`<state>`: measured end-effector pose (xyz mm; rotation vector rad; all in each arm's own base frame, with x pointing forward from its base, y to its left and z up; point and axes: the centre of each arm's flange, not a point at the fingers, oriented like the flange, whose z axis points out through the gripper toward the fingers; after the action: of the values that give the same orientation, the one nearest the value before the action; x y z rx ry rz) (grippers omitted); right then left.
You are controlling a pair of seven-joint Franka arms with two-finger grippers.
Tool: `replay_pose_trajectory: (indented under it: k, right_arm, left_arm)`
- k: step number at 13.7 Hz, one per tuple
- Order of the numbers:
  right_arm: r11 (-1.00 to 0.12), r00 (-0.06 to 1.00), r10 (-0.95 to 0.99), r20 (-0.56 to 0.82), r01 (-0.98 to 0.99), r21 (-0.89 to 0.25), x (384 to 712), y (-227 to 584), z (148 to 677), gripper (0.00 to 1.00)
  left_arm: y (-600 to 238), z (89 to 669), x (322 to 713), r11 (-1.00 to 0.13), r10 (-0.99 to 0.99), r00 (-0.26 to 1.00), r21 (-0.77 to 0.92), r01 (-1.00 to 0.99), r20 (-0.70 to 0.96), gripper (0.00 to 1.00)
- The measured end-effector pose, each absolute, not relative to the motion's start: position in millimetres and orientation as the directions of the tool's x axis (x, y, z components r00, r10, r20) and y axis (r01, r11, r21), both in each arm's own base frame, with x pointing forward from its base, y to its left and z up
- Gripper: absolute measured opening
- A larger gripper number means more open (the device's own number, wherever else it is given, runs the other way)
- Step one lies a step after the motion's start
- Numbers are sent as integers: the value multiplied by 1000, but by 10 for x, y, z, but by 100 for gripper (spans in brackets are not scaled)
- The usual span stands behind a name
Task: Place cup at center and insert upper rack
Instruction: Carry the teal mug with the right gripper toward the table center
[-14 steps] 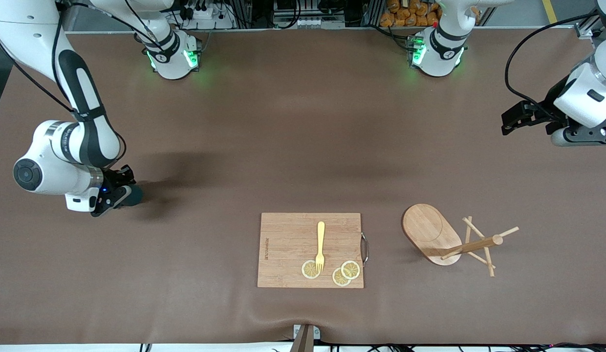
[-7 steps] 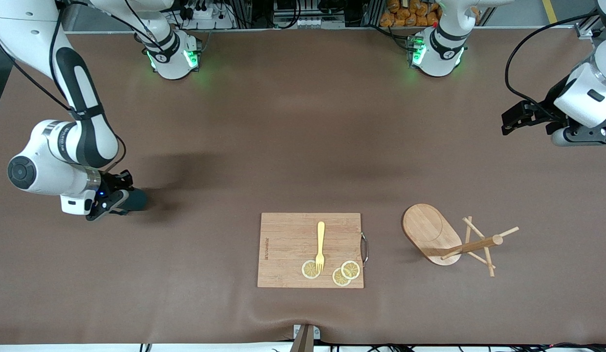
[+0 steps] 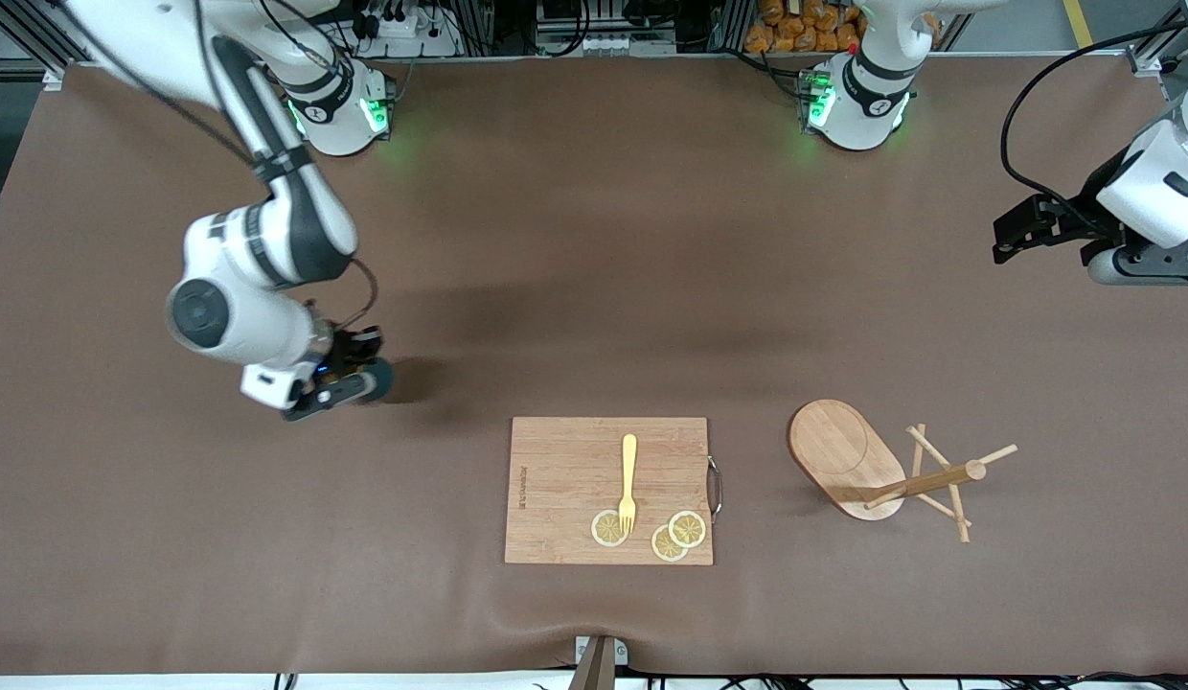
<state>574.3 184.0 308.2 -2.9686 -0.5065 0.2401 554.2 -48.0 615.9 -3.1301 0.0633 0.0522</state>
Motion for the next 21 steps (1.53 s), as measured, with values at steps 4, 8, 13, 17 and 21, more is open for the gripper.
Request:
replay_pose_trajectory:
  k: [4, 8, 13, 17, 21]
  right_arm:
    - [-981, 974, 182, -135, 170, -97, 5156, 3342, 3332, 4]
    - [-998, 990, 17, -142, 8, -59, 4351, 4449, 3457, 4]
    - [-993, 983, -108, -147, -114, -28, 3458, 5361, 3446, 4]
    - [-991, 979, -132, -157, -134, -4, 3157, 5769, 3130, 4]
    - [-987, 976, -156, -152, -159, -6, 2988, 5974, 2833, 4]
  left_arm:
    - [-416, 6162, 5547, -999, -43, 999, -9, -43, -33, 100]
    - [-320, 6163, 5553, -998, -63, 997, -8, -63, -33, 100]
    - [-281, 6158, 5557, -997, -74, 997, -7, -74, -34, 100]
    - [-281, 6084, 5597, -997, -75, 996, -6, -76, -45, 100]
    - [-181, 5984, 5692, -995, -102, 994, -3, -103, -39, 100]
